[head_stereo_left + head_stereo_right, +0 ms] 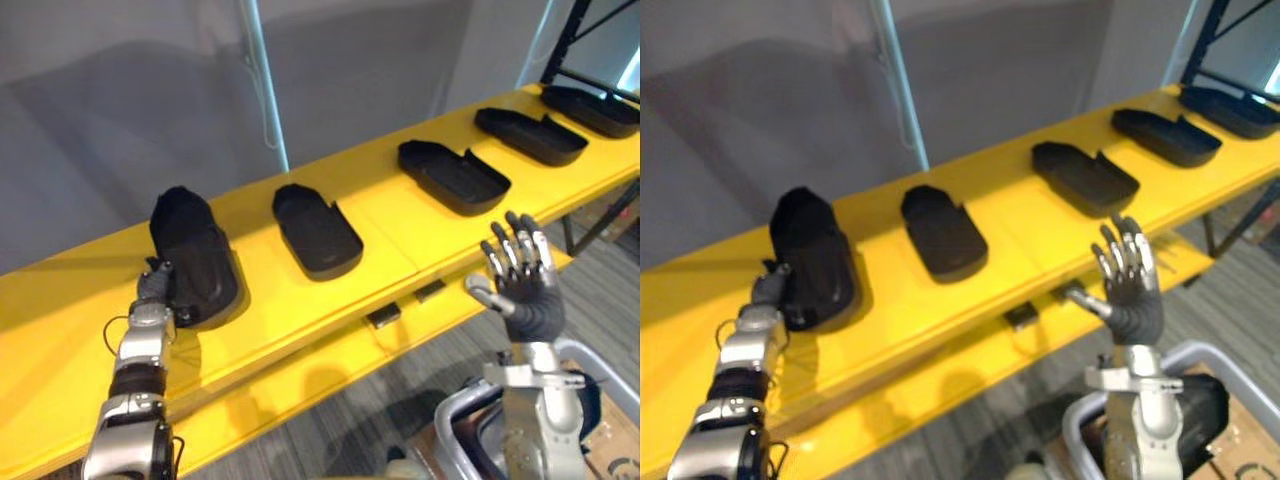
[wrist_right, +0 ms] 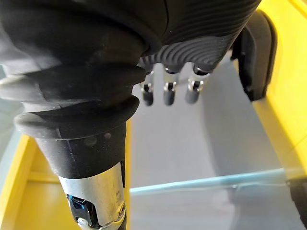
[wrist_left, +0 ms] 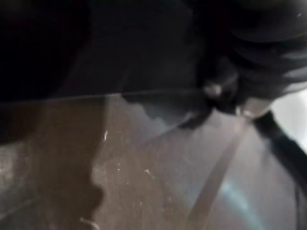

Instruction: Walk over and take plastic housings, then place them on the shelf

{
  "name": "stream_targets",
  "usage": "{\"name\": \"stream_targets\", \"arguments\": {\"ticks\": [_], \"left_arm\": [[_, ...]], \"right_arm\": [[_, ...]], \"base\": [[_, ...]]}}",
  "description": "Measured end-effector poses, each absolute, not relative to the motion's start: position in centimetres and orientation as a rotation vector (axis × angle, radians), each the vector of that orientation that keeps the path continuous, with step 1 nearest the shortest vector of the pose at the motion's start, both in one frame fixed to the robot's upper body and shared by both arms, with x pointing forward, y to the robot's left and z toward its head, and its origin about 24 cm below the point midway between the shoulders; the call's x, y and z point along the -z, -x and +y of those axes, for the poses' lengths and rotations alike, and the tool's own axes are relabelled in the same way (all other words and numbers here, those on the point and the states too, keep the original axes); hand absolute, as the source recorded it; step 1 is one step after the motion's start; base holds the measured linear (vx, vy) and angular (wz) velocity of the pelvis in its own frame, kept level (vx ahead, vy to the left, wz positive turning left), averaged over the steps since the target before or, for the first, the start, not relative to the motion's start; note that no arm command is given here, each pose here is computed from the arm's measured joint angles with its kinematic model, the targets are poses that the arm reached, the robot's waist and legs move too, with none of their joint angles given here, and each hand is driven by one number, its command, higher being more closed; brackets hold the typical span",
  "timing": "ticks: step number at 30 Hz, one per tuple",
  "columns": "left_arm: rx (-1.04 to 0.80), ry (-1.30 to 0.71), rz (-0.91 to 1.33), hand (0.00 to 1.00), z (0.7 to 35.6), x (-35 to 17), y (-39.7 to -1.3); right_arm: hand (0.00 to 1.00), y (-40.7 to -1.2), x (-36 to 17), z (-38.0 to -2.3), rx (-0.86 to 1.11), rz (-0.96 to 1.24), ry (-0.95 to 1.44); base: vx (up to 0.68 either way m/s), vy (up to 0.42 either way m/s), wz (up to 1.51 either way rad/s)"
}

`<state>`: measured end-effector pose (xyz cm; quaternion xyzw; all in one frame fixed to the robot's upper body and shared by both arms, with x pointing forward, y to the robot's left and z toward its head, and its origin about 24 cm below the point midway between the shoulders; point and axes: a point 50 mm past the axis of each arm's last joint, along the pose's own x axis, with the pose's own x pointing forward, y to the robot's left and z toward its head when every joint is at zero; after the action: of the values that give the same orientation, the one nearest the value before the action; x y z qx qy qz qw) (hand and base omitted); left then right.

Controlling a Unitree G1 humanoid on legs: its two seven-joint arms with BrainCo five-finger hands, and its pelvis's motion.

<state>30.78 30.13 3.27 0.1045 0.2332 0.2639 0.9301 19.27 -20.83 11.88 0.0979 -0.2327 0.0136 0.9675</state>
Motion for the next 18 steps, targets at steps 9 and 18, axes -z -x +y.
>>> {"name": "stream_targets", "arguments": {"ticks": [9,18], "left_arm": [[-0.544,-0.34,0.607,1.0,30.6,-2.1,-30.0],[-0.493,-0.412,0.649,1.0,30.8,-2.1,-30.3]], "right_arm": [[0.0,-19.4,-11.8,-20.5,-0.021,-0.461,-0.212],[0.0,-19.4,-11.7,-20.3,-0.026,-0.454,-0.211]], "base": [[-0.01,0.003,0.07],[0.0,0.0,0.0]]}}
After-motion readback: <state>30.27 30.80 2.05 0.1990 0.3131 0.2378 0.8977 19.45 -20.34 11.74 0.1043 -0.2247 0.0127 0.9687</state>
